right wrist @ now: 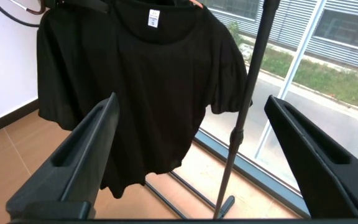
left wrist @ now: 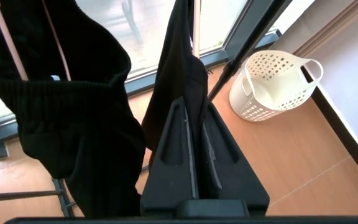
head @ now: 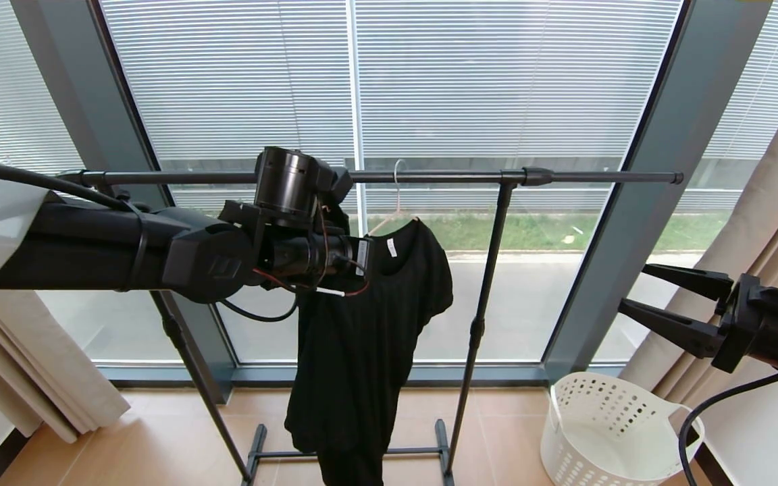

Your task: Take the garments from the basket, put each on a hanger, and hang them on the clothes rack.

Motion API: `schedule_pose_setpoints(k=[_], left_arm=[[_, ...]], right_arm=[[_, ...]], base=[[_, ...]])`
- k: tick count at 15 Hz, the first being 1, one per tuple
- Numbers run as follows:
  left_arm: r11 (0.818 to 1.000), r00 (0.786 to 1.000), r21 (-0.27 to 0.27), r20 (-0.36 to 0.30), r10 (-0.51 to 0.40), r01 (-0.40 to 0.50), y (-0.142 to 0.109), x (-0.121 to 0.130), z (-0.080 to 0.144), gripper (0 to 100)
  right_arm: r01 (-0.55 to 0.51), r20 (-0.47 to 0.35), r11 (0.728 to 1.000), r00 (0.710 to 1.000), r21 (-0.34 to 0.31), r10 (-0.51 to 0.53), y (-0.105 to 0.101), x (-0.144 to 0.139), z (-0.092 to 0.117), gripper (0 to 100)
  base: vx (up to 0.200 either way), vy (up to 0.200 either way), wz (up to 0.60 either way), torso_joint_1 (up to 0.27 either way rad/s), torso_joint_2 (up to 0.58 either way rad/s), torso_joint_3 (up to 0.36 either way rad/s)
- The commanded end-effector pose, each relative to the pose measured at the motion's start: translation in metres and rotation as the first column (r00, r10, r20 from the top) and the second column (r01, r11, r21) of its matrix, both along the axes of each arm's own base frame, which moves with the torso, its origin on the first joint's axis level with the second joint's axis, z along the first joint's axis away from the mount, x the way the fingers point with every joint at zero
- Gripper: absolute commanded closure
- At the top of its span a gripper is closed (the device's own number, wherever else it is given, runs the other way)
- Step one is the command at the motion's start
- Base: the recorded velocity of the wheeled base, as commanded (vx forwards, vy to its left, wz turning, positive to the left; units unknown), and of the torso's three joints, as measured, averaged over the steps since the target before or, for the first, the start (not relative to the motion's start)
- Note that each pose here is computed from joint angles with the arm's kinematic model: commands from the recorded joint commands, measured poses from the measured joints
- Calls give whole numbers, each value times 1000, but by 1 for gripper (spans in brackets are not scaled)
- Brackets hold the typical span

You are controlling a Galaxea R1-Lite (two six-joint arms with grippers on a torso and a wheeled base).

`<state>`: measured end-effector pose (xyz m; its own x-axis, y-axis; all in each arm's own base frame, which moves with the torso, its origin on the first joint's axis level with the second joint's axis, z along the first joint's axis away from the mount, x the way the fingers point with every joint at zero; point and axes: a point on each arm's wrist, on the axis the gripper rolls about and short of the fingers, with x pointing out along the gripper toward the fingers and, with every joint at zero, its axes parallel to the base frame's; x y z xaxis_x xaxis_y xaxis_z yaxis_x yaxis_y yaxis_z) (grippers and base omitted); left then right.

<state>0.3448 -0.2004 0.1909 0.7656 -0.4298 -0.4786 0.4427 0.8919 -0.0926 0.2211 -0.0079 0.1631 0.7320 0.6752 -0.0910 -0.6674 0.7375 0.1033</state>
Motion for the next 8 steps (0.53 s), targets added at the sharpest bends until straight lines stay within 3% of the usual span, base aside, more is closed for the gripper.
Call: schedule_pose_setpoints(k=[1,6,7,8], left_arm=[[1000,1000,7,-18,-5,5,-3,2,-8,100],[1000,999,14,-34,-6,6,-1,-2,-12,100],[1000,999,14,-35,-6,6,0,-3,-11,0],[1000,999,14,-34,-7,8,1,-6,-10,0]], right_arm=[[-1,-2,1000,1000,0,1,0,0,-1,0],[-1,-5,1000,1000,0,1,0,1,-1,0],[-1,-6,1000,1000,0,1,0,0,-2,0],[-1,-8,1000,1000,1,1,0,0,-2,0]], base=[[0,0,0,0,0,0],[0,0,0,0,0,0],[0,0,0,0,0,0],[0,0,0,0,0,0]])
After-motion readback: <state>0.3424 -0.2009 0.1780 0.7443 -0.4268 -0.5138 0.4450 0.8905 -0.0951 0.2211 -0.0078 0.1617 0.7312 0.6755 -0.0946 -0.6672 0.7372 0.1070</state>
